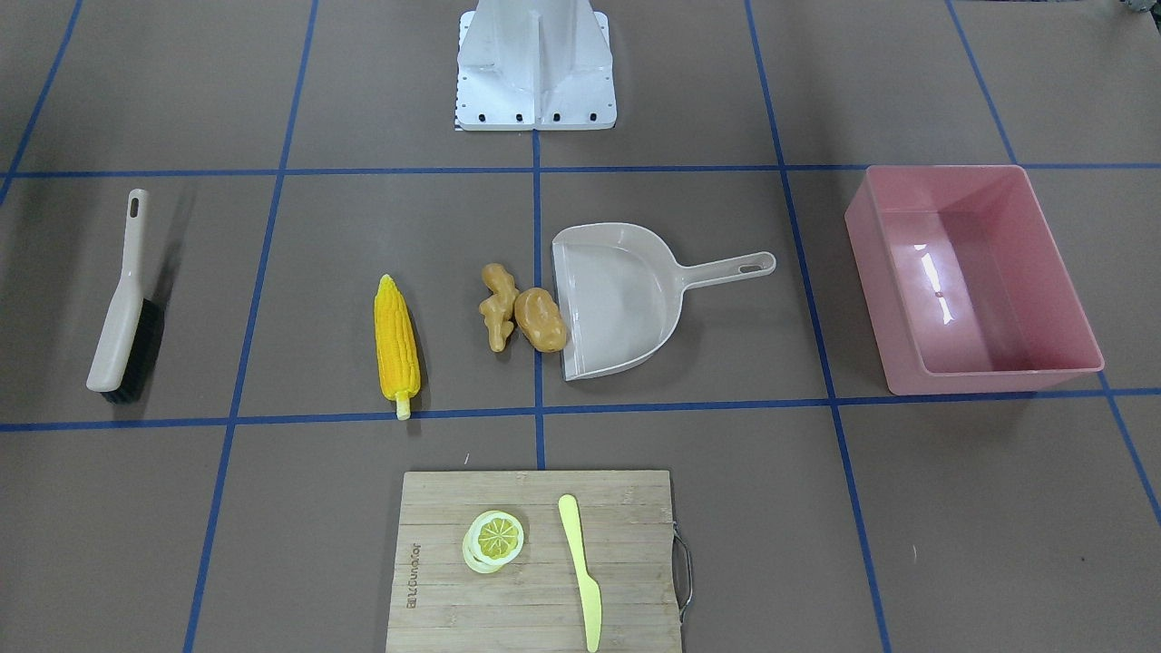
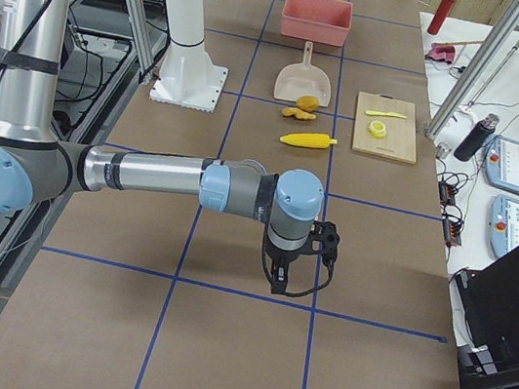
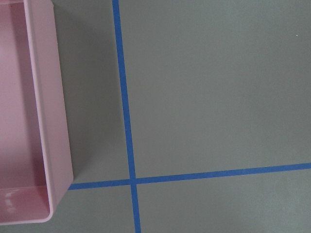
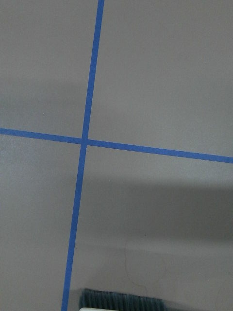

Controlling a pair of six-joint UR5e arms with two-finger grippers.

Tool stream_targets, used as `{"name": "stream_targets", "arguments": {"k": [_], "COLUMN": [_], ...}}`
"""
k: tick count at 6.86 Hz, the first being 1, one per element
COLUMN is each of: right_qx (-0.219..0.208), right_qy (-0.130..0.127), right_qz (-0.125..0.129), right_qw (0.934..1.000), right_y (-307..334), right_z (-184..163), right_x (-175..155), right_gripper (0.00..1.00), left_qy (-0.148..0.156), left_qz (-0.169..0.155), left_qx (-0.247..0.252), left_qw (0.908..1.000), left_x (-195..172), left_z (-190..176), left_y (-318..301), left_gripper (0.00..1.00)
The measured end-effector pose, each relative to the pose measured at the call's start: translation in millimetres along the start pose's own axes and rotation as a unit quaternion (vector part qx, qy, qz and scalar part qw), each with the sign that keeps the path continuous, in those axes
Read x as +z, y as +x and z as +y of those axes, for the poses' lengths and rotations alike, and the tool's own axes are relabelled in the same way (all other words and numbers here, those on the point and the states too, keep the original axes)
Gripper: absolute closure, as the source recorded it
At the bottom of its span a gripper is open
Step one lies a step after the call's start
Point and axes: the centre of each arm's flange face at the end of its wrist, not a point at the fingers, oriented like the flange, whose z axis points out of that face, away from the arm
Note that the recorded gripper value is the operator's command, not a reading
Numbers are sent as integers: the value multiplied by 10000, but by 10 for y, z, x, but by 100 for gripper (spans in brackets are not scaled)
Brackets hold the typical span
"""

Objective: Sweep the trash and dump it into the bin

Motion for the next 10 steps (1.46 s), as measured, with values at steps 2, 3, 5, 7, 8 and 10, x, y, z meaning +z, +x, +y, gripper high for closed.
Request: {"name": "stream_targets", "arguments": {"k": [2,3,5,7,8,10], "right_qx": [19,19,18,11,15,19], "right_qy": [1,-8,-39,-35,-31,3], "right_qz": [34,54,60,77,80,74], "right_qw": [10000,10000,10000,10000,10000,10000], "right_y": [17,31,63,64,62,31], "right_z": [26,21,21,6,1,-23], "right_x": [11,20,50,45,42,8], "right_gripper": [0,0,0,0,0,0], "left_qy": [-30,-95,-220,-263,-273,-273], "left_qz": [5,23,43,38,28,24], "left_qx": [-45,-124,-268,-330,-341,-338], "left_qw": [10000,9999,9994,9991,9990,9991], "left_x": [21,62,77,81,86,84], "left_z": [10,15,0,13,16,13], "left_y": [-23,-59,-70,-78,-83,-79], "left_gripper": [1,1,1,1,1,1]}}
